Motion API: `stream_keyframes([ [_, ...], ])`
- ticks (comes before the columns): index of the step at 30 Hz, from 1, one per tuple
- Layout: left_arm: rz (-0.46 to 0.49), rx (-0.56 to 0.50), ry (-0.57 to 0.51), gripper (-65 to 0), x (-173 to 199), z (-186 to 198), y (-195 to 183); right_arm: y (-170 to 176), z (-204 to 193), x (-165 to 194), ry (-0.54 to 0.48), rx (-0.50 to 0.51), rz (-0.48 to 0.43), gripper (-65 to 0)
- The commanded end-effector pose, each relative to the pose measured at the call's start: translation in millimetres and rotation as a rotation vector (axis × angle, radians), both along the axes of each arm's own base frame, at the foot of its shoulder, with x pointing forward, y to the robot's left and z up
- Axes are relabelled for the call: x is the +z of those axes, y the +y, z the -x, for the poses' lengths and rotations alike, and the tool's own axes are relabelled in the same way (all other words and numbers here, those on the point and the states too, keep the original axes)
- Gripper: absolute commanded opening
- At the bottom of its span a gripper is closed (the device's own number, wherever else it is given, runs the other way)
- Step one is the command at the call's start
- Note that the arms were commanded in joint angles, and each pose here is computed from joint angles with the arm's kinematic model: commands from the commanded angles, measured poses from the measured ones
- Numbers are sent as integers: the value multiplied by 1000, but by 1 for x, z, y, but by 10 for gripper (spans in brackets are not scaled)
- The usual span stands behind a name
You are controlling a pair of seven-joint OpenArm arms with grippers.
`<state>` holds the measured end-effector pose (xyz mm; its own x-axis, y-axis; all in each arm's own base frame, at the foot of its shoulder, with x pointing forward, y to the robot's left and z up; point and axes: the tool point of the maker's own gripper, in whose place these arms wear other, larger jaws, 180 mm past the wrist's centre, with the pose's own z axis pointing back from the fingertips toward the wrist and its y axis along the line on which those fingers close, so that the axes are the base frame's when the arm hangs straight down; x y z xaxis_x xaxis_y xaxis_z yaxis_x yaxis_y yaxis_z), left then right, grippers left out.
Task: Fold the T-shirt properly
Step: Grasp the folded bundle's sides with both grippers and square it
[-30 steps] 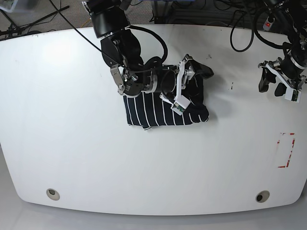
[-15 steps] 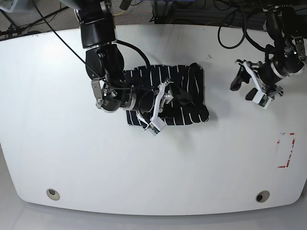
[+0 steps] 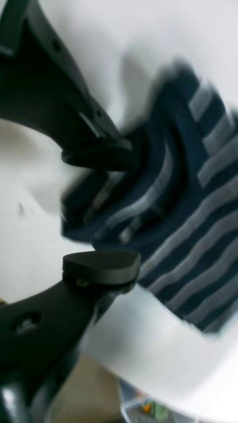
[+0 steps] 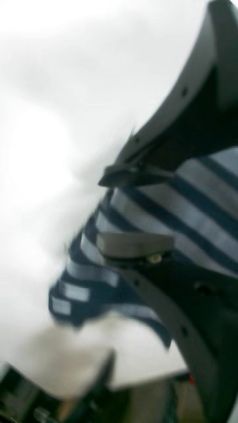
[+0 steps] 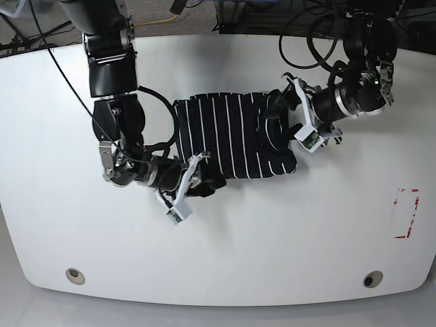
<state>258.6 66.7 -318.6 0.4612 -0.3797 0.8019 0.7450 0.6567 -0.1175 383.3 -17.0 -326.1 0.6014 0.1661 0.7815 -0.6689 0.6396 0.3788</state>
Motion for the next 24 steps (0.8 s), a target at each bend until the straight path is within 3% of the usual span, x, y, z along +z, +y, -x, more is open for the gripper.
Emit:
stream_keyframes([
  [1,-1,-10,-58,-306,11,-9,-10,-22,-15,13,-58,-34,39,-461],
  [7,-126,-77,-47,-306,-11,0,-36,-52,-21,-13,-80,-59,281,-461],
  [13,-179,-117,-5,-306,-30,14,-40,-37,-28,-19,-137,-63,349,-461],
  [16,-186,-113,25,-306,-40,17,-37,-37,-27,-38,-109,-63,379,-461],
  [22,-243,-103,126,-306,-74,21,-11,-42,-25,-61,-81,-36,354,-461],
  [24,-243,-86,115,-306,-73,13,-5,-52,-24,-63,-77,-43,366,-461],
])
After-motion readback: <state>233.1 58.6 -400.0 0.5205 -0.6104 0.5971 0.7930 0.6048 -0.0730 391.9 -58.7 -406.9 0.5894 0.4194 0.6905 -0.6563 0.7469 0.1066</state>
